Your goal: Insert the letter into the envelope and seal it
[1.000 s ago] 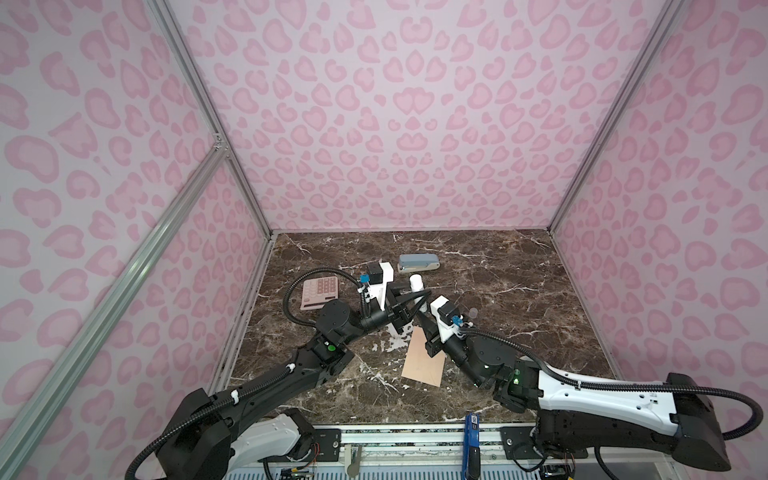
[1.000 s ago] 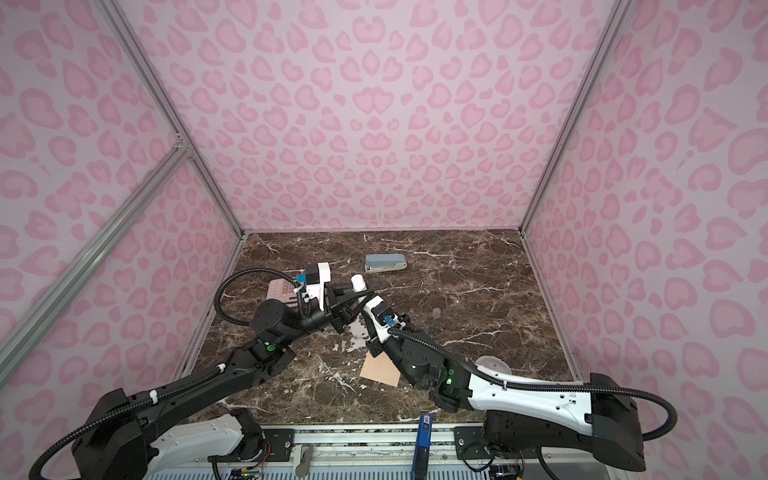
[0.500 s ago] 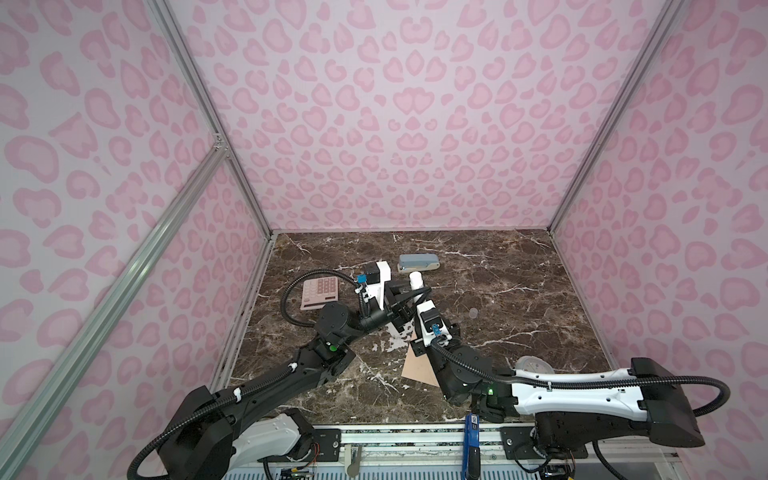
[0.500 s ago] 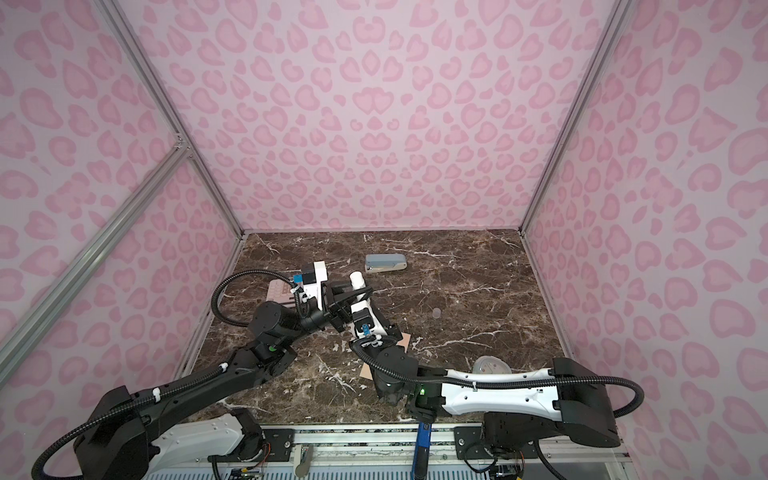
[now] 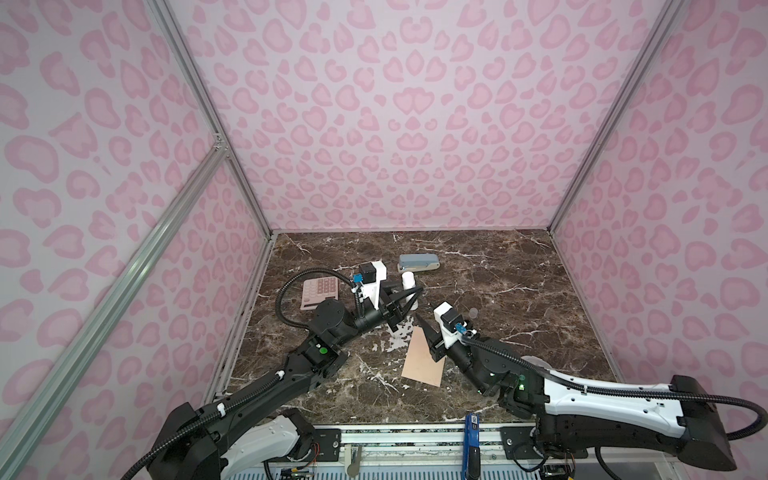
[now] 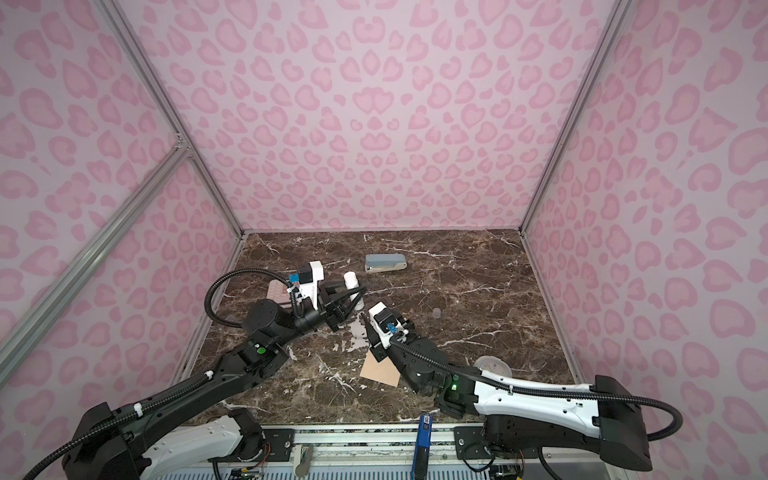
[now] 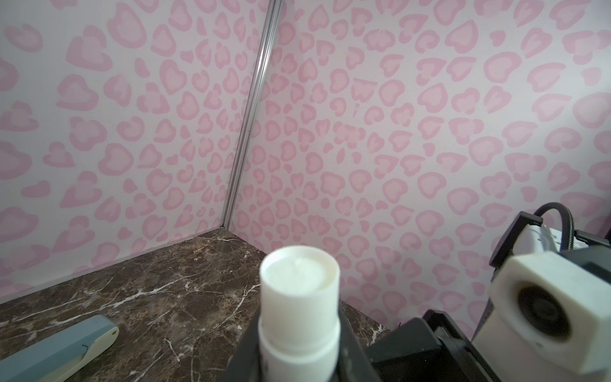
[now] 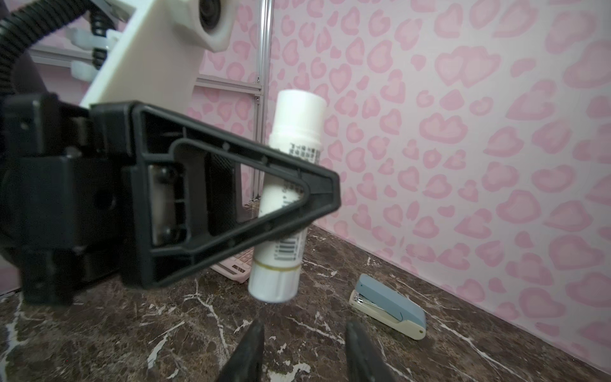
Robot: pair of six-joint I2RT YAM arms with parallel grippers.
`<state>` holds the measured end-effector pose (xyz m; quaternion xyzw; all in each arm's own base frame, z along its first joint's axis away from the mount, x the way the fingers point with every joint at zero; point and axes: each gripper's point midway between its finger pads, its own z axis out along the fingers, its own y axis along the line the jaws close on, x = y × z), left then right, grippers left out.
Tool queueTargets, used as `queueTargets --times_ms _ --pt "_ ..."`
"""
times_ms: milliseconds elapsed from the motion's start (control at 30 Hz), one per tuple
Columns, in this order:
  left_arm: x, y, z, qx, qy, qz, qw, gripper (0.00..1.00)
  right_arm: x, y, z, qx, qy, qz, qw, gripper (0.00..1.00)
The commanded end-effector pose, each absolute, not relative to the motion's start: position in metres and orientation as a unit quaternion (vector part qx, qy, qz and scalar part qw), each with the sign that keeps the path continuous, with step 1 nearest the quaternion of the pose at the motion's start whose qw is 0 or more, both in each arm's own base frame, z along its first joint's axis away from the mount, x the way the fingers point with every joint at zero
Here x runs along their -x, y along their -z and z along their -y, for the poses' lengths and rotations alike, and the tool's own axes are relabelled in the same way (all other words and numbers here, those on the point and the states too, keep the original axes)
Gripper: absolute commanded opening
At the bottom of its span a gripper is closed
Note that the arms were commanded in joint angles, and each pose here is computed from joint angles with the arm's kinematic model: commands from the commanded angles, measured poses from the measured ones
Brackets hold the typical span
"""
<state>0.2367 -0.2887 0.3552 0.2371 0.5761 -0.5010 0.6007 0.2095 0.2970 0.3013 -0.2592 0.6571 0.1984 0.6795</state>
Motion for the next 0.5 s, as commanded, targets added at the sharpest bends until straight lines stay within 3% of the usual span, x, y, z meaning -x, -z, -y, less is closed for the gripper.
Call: queueTargets --times_ms 0,233,467 --pt "-0.233 -0.359 0.287 -0.246 0.507 -0.565 0.603 0.04 -0.189 -0.292 -0.316 0.325 -0.307 -0.641 0.624 0.40" --pt "-0.214 -0.368 0.291 -0.282 0.569 -0.524 0.568 0.04 -0.188 -0.312 -0.316 0.333 -0.444 -0.608 0.568 0.39" --pt "-0.206 -0.371 0.296 -0.297 0.597 -0.503 0.550 0.04 -0.188 -0.315 -0.324 0.331 -0.484 -0.595 0.549 0.40"
